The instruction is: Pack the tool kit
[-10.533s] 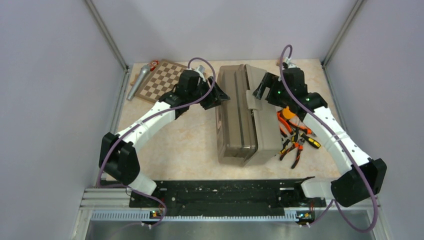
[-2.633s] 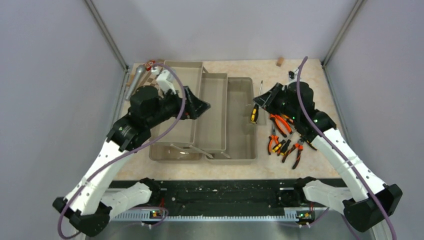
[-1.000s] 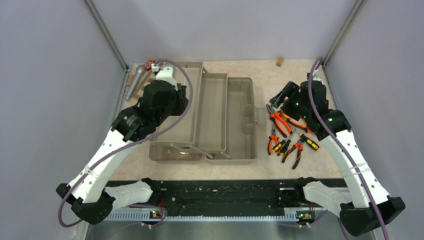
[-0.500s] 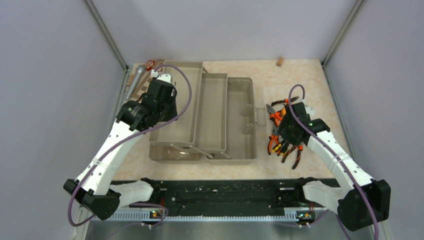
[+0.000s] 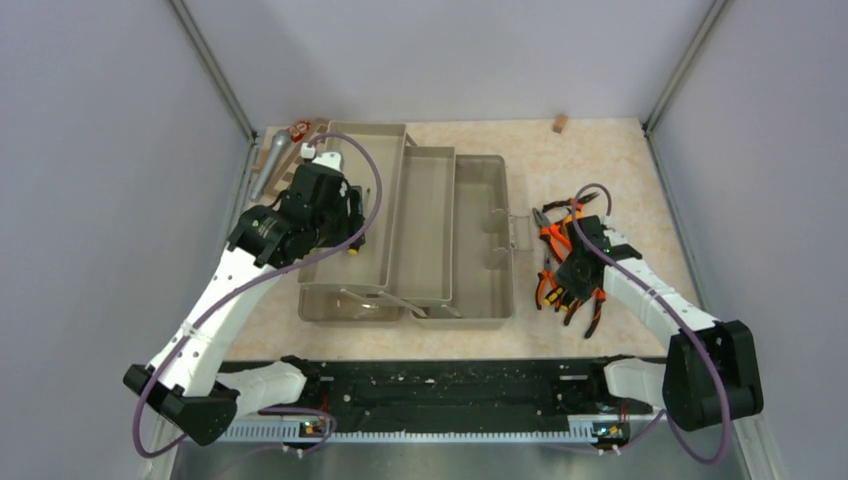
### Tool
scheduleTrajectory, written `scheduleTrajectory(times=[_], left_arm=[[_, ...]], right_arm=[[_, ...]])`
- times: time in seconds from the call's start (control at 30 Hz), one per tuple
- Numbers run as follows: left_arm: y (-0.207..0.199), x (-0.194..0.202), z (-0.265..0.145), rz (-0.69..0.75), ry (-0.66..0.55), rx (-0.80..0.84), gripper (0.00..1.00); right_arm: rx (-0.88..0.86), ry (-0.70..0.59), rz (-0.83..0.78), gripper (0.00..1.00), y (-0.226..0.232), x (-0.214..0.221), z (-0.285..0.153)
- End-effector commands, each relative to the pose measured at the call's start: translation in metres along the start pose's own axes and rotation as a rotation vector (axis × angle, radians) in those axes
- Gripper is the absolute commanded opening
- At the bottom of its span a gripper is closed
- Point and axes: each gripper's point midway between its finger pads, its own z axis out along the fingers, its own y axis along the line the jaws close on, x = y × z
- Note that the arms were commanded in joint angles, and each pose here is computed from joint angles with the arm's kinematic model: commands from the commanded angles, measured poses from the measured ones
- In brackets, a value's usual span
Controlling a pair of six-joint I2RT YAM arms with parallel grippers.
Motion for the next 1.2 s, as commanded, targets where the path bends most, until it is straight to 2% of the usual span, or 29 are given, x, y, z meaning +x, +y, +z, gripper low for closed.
scheduleTrajectory(times=[0.0, 0.2, 0.37, 0.53, 0.63, 0.87, 1.17], left_arm=[[-0.002, -0.019, -0.02, -0.035, -0.102, 0.046, 0.74], [-0.009, -0.038, -0.045, -0.067, -0.22, 0.136, 0.85], [-0.023, -0.047, -0.062, -0.08, -0.303, 0.255, 0.86], [-0.043, -0.048, -0.07, -0.075, -0.32, 0.379, 0.86], [-0.057, -0.046, -0.072, -0.076, -0.31, 0.46, 0.86], [-0.091, -0.051, -0.077, -0.106, -0.294, 0.637, 0.86], [-0.137, -0.054, -0.081, -0.124, -0.257, 0.796, 0.87]], right_arm=[[-0.038, -0.046, 0.063, 0.38, 0.014, -0.015, 0.012], [-0.041, -0.036, 0.098, 0.35, 0.011, -0.012, 0.024], [-0.047, -0.022, 0.11, 0.32, 0.012, -0.011, 0.029], [-0.065, -0.034, 0.105, 0.09, 0.015, -0.015, 0.02], [-0.099, -0.079, 0.106, 0.0, 0.019, -0.028, 0.002], [-0.237, -0.171, 0.108, 0.0, 0.037, -0.056, -0.057], [-0.604, -0.303, 0.123, 0.0, 0.083, -0.092, -0.164]])
